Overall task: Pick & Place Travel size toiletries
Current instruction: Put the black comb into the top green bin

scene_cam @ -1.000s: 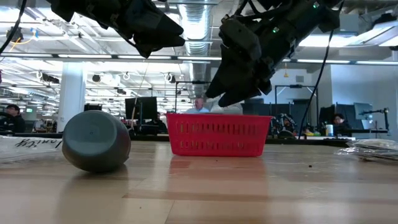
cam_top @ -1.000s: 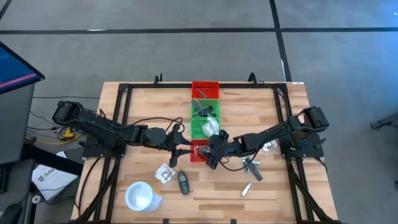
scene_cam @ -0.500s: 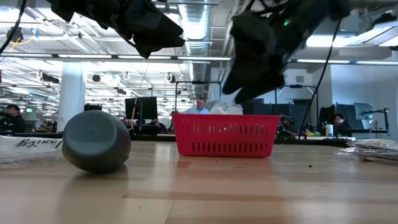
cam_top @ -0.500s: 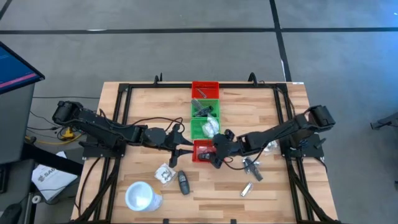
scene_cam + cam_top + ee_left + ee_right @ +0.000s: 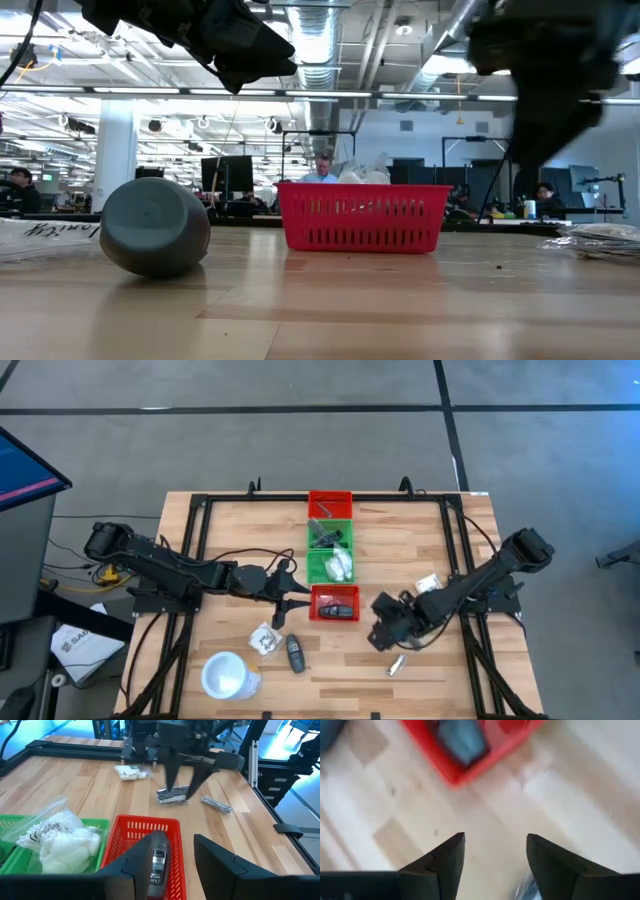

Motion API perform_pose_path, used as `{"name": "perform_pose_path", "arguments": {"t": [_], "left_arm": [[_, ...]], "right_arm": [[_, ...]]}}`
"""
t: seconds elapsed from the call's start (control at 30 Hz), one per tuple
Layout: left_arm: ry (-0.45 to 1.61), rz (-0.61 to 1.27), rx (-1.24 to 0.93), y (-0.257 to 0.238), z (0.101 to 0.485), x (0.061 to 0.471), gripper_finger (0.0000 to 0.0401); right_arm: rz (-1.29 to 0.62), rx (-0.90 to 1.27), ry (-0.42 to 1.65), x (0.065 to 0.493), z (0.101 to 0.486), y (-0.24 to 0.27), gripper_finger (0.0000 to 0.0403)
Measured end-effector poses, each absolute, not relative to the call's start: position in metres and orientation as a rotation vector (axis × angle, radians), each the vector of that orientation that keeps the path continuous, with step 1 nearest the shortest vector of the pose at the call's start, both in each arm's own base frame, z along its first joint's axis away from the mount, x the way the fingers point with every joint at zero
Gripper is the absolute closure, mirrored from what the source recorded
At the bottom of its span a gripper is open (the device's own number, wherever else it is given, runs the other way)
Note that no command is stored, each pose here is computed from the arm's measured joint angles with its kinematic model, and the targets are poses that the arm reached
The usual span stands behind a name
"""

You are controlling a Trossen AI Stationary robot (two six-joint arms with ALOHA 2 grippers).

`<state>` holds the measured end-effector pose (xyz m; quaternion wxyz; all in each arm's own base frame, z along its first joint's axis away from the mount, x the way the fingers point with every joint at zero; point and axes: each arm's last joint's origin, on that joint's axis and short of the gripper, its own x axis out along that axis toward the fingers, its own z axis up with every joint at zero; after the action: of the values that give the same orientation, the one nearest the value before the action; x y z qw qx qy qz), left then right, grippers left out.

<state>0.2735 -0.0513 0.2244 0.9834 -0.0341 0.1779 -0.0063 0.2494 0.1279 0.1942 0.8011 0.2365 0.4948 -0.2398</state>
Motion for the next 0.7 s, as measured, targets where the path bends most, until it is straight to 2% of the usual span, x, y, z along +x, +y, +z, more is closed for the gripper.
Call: {"name": "perform_pose_path", "arguments": {"t": [0.37, 0.7], "left_arm": [[0.357, -0.013, -0.069, -0.051, 0.224, 0.274, 0.0265], [0.356, -0.014, -0.069, -0.051, 0.225, 0.274, 0.0265]], "right_arm": [[-0.566, 0.627, 1.170, 0.213, 0.190, 0.167, 0.0234], [-0.709, 0.678, 1.207, 0.185, 0.187, 0.182, 0.0228]]}}
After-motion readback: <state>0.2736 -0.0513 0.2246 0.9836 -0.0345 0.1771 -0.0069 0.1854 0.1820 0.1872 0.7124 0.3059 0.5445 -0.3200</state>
